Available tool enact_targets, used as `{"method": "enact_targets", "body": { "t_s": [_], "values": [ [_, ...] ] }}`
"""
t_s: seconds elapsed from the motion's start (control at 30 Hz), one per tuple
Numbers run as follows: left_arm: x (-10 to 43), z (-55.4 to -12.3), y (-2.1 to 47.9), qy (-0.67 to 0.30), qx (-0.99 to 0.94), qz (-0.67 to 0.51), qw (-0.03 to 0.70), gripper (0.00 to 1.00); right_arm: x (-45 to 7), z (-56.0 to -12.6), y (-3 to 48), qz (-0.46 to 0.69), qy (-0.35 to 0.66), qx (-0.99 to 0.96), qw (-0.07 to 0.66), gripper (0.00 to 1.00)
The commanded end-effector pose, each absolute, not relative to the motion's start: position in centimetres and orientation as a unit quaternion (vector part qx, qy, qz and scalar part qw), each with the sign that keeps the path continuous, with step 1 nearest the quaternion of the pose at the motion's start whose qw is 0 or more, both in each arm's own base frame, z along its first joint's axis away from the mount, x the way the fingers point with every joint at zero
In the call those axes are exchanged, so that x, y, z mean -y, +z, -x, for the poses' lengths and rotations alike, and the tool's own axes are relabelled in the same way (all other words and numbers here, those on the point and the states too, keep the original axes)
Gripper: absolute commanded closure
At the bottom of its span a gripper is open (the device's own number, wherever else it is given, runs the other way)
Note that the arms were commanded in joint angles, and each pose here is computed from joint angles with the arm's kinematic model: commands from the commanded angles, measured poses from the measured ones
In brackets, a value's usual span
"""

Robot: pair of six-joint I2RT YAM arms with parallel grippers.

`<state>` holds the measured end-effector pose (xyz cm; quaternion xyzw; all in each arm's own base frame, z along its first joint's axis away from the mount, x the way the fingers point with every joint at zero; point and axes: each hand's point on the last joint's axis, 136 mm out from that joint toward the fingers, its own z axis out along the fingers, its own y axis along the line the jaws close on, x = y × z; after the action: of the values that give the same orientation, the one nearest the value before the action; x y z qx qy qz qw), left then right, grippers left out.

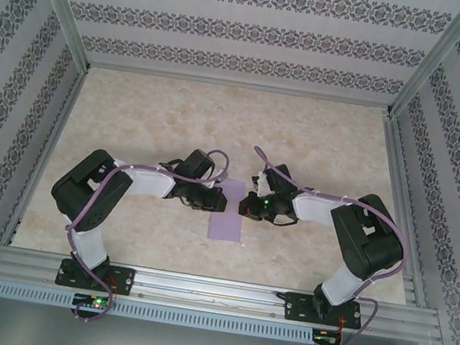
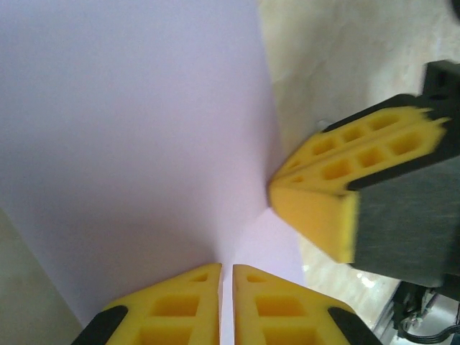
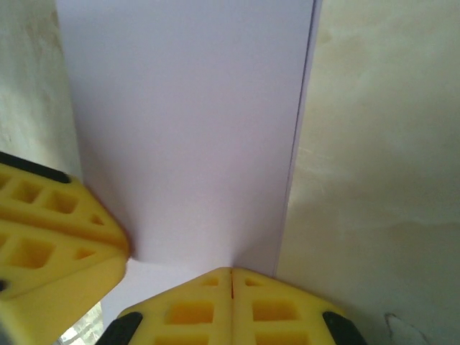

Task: Fold a paper plane with a square sheet of paper (fold left side to right side)

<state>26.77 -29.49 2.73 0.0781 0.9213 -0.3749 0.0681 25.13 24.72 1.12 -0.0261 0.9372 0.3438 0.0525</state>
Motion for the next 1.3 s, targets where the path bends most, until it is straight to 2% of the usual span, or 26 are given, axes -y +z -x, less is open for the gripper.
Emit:
{"method": "enact_targets", "body": {
  "t_s": [0.0, 0.4, 0.6, 0.9, 1.07, 1.27],
  "values": [
    [28.7, -27.2, 1.4, -0.367, -0.925, -0.07, 0.075, 0.89, -19.8, -21.7, -4.7, 0.001, 0.205, -0.979, -0.007, 1.0],
    [25.2, -26.2, -0.2, -0.347, -0.934, -0.042, 0.07, 0.91, -18.8, -21.2, -5.1, 0.005, 0.182, -0.983, -0.016, 1.0],
    [24.0, -26.4, 2.2, -0.352, -0.93, -0.044, 0.096, 0.93, -19.2, -21.2, -4.9, 0.008, 0.194, -0.981, -0.015, 1.0],
    [27.7, -27.2, 7.8, -0.401, -0.901, -0.092, 0.14, 0.97, -19.9, -21.5, -4.3, 0.009, 0.213, -0.977, -0.01, 1.0],
    [30.3, -27.2, 6.9, -0.411, -0.897, -0.11, 0.12, 0.97, -20.0, -21.5, -4.4, 0.01, 0.215, -0.977, -0.012, 1.0],
    [30.6, -26.9, 4.0, -0.397, -0.907, -0.105, 0.096, 0.97, -20.1, -21.4, -4.3, 0.013, 0.218, -0.976, -0.013, 1.0]
  ]
}}
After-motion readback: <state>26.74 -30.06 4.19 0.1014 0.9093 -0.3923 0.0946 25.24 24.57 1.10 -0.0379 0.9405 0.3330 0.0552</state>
